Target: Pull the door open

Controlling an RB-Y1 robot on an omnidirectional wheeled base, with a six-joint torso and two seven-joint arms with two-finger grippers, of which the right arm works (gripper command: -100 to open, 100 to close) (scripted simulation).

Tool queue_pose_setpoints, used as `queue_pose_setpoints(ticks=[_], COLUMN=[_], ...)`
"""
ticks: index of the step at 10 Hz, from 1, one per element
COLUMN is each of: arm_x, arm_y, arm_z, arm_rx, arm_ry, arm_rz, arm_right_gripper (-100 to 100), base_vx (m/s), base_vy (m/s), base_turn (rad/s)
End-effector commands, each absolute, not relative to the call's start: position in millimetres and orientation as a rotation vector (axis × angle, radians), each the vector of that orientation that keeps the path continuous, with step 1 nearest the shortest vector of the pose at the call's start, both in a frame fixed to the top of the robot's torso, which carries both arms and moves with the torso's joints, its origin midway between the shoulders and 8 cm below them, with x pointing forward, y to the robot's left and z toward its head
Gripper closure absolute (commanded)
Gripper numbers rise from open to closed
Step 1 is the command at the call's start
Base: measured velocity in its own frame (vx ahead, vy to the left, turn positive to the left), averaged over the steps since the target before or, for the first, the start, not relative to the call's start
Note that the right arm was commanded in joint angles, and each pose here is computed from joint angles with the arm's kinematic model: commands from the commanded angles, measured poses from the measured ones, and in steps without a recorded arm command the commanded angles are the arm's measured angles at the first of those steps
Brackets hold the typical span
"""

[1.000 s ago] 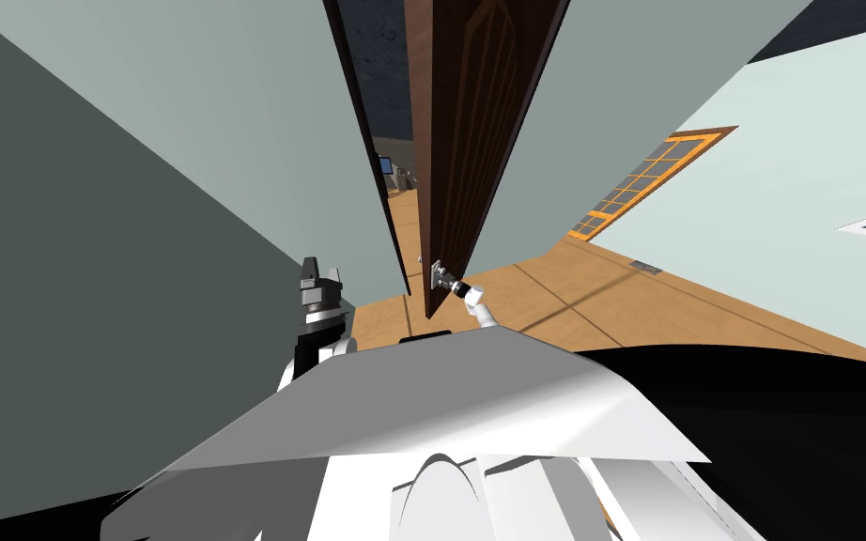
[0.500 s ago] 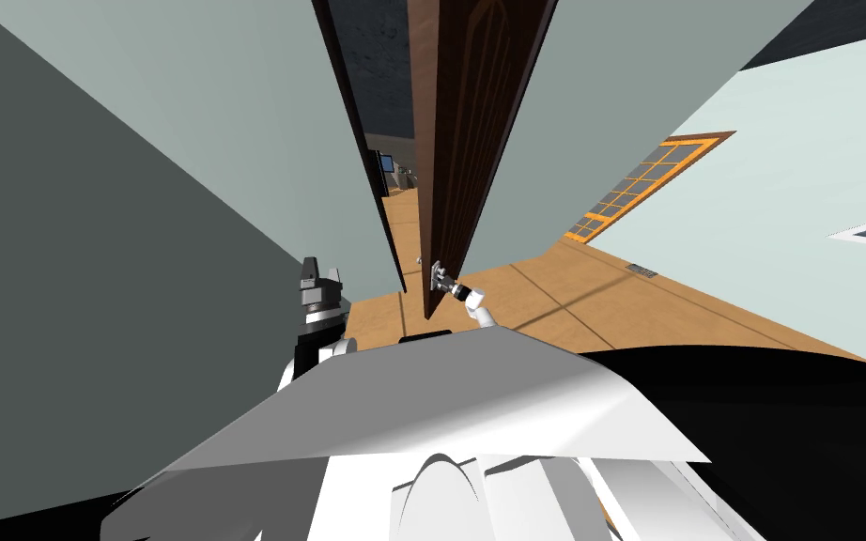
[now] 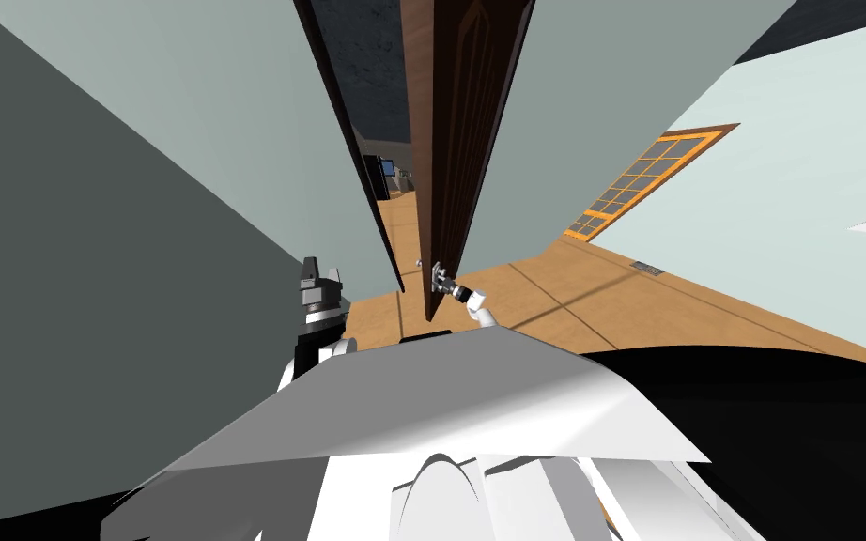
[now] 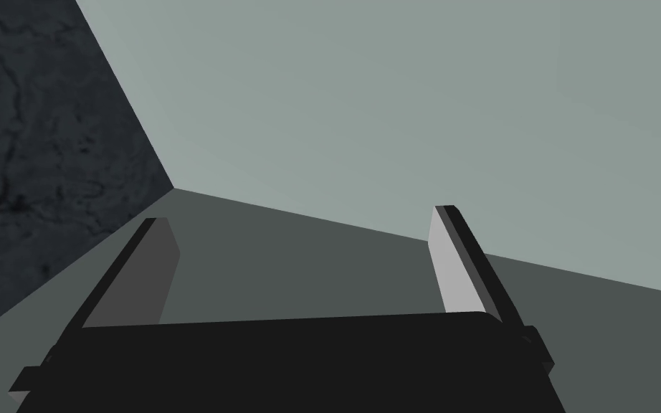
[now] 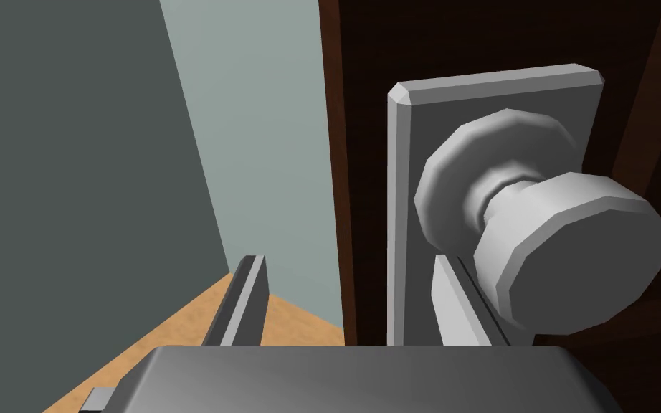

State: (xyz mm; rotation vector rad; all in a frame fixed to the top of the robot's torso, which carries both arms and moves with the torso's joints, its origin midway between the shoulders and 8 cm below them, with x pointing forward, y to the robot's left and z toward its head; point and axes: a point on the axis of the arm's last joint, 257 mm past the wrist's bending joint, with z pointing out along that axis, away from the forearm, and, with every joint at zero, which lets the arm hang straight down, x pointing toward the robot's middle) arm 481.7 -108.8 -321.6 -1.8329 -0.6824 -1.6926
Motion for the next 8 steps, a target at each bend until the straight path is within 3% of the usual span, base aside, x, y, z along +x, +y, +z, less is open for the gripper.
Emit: queue_pose_setpoints(ticks=[1,8], arm_x=[497.5,512.6], arm_y=[-116.4,-125.6], arm_z=[-307.4,-297.4], arm_rx=[-1.827,-1.832], arm_ry=[-0.678,-0.666], arm_rz=[-1.727,-1.734], arm_right_gripper=[-100,-100], base_vx=[-0.005,0.012], base_vy=[-0.020,-0.013], base_turn=[0.016,0.019])
